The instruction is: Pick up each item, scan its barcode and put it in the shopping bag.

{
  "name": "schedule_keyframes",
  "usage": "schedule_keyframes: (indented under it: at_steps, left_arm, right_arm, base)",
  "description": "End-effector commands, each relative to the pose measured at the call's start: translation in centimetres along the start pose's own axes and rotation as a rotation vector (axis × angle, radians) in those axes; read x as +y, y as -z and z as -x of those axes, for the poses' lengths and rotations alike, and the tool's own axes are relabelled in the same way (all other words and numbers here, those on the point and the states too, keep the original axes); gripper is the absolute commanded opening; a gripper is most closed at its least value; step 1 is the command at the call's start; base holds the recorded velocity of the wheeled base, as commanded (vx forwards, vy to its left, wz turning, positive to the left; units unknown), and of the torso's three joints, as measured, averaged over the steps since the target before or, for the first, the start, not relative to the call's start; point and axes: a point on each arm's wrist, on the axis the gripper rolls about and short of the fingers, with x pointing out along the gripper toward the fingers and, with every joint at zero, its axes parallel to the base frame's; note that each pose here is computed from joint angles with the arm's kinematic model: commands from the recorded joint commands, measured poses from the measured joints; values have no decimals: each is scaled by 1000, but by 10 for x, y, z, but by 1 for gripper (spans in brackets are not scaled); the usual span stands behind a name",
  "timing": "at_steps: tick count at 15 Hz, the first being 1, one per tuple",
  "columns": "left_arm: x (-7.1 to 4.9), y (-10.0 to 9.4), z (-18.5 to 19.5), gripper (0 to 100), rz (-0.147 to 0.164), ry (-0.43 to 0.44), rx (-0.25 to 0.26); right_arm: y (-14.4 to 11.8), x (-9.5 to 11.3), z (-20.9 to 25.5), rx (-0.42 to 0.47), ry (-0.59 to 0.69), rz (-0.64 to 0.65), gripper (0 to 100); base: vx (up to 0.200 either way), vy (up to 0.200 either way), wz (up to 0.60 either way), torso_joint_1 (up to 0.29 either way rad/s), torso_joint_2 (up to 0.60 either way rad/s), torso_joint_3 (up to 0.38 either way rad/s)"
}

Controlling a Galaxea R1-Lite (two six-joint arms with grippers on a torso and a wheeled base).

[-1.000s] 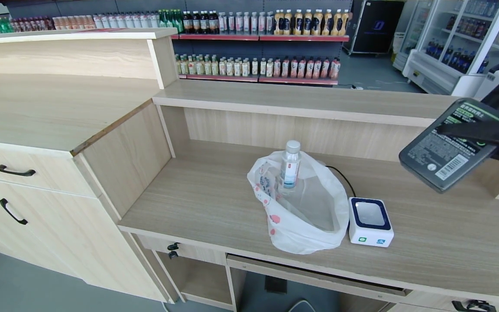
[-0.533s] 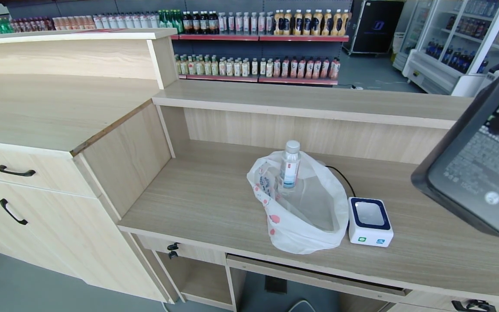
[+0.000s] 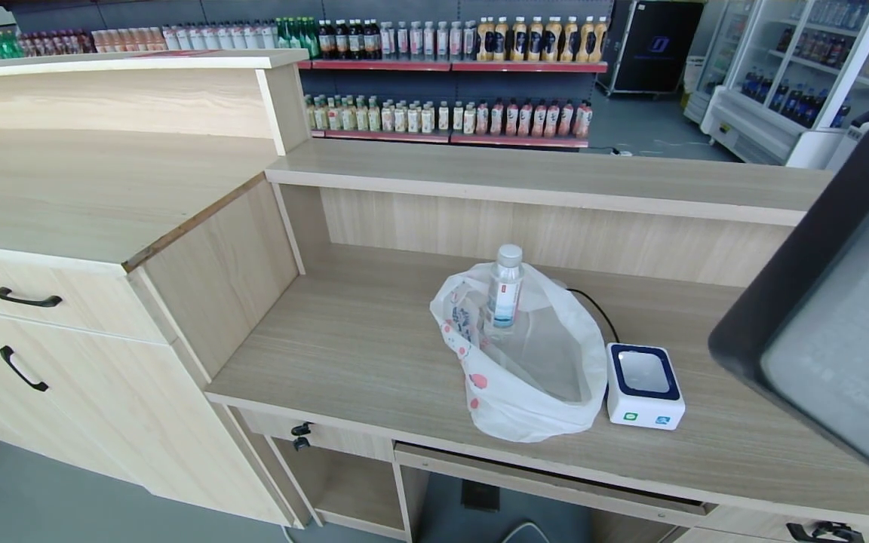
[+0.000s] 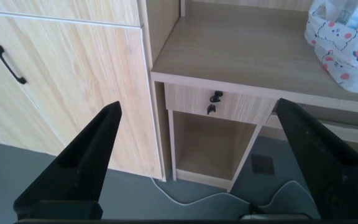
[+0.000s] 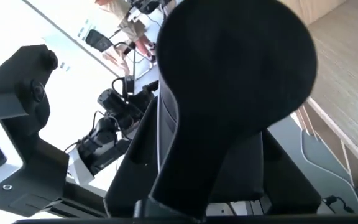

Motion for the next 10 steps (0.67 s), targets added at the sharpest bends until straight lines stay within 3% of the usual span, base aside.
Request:
schedule_keyframes:
  at_steps: [1, 5, 10]
  left_arm:
    - [0, 0, 0, 100, 0, 1, 0]
    - [0, 0, 0, 100, 0, 1, 0]
    - [0, 0, 0, 100, 0, -1, 0]
  right_arm:
    - [3, -4, -9, 33, -11, 5, 0]
    - [5, -14, -19, 50, 27, -6, 0]
    - [13, -11, -12, 60, 34, -15, 0]
  base:
    - [0, 0, 0, 0, 0, 0]
    - [0, 0, 0, 0, 0, 0]
    - [0, 0, 0, 0, 0, 0]
